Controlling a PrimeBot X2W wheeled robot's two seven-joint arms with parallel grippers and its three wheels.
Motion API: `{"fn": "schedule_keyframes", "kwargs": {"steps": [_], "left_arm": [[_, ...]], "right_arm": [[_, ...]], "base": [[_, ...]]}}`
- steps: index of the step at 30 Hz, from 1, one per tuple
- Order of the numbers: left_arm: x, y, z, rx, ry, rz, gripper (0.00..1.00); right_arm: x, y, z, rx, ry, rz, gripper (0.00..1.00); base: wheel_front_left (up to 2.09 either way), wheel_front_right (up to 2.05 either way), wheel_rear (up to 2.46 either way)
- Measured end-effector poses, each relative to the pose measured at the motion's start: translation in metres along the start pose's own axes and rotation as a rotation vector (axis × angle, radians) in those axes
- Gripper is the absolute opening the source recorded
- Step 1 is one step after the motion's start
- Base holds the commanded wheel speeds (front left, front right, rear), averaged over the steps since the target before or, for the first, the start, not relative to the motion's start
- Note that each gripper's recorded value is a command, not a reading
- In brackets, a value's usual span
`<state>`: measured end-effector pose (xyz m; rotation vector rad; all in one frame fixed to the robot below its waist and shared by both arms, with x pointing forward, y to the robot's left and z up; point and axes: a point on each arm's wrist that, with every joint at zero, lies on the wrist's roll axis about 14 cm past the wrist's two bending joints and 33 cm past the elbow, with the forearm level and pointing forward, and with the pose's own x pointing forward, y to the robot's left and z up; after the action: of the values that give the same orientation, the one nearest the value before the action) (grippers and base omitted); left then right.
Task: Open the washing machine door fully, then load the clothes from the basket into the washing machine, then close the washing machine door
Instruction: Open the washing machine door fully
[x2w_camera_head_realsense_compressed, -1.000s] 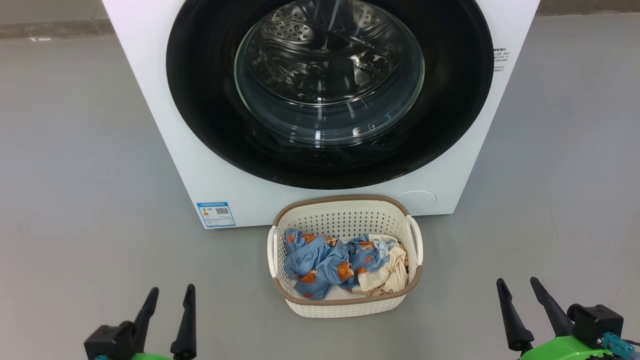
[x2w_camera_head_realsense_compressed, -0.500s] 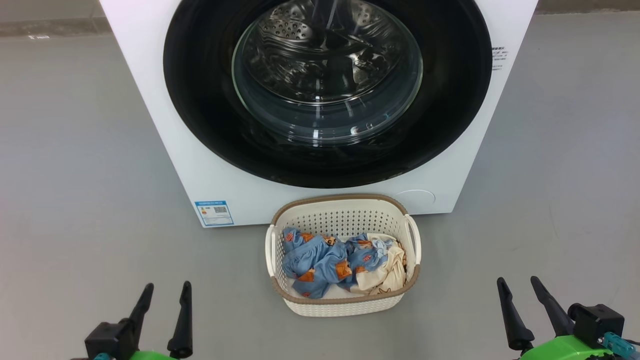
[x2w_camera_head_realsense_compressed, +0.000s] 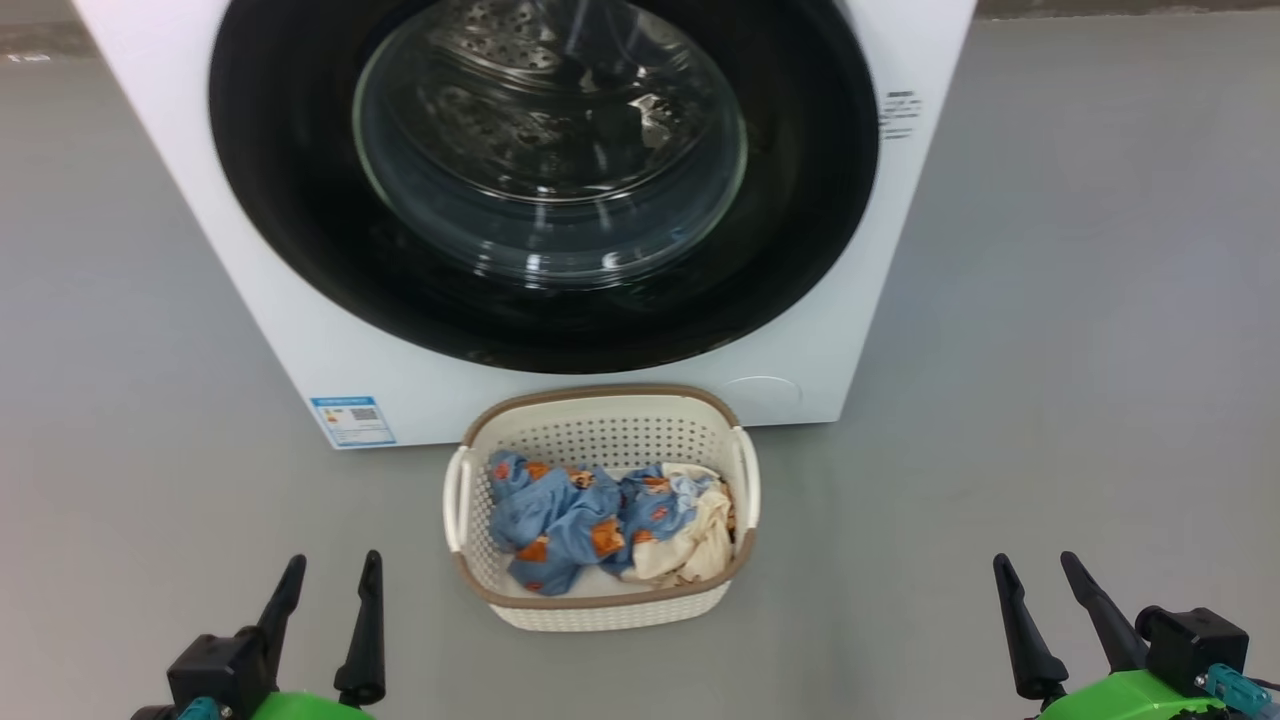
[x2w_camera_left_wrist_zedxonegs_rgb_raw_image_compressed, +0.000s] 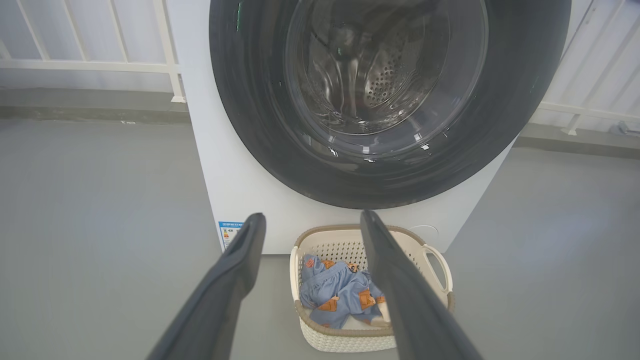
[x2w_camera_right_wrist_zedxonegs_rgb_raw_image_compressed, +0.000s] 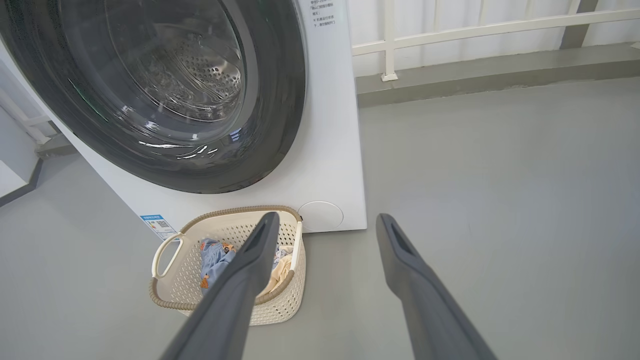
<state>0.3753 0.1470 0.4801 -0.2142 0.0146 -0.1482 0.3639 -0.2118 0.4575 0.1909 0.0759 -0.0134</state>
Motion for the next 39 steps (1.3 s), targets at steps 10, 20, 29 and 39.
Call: {"fn": "schedule_keyframes", "kwargs": {"steps": [10,20,29,39], "left_arm": [[0.001,0.0,-0.001,-0.002,0.002,-0.001,1.0],[0.005,-0.002,0.005,-0.055,-0.026,0.007,1.0],[0.008,-0.002,0.007,-0.054,-0.034,0.007,1.0],[0.008,-0.001,0.004,-0.063,-0.024,0.014,1.0]], "right_arm": [[0.0,-0.001,-0.002,0.0,0.005,-0.005,1.0],[0.002,-0.003,-0.004,0.001,0.012,-0.009,1.0],[0.004,-0.001,-0.005,0.002,0.016,-0.004,1.0],[0.024,0.013,0.016,0.051,-0.054,0.024,0.0]], "base": [[1.23,1.23,-2.46],[0.87,0.87,-1.74],[0.16,0.16,-0.32],[0.0,0.0,0.0]]}}
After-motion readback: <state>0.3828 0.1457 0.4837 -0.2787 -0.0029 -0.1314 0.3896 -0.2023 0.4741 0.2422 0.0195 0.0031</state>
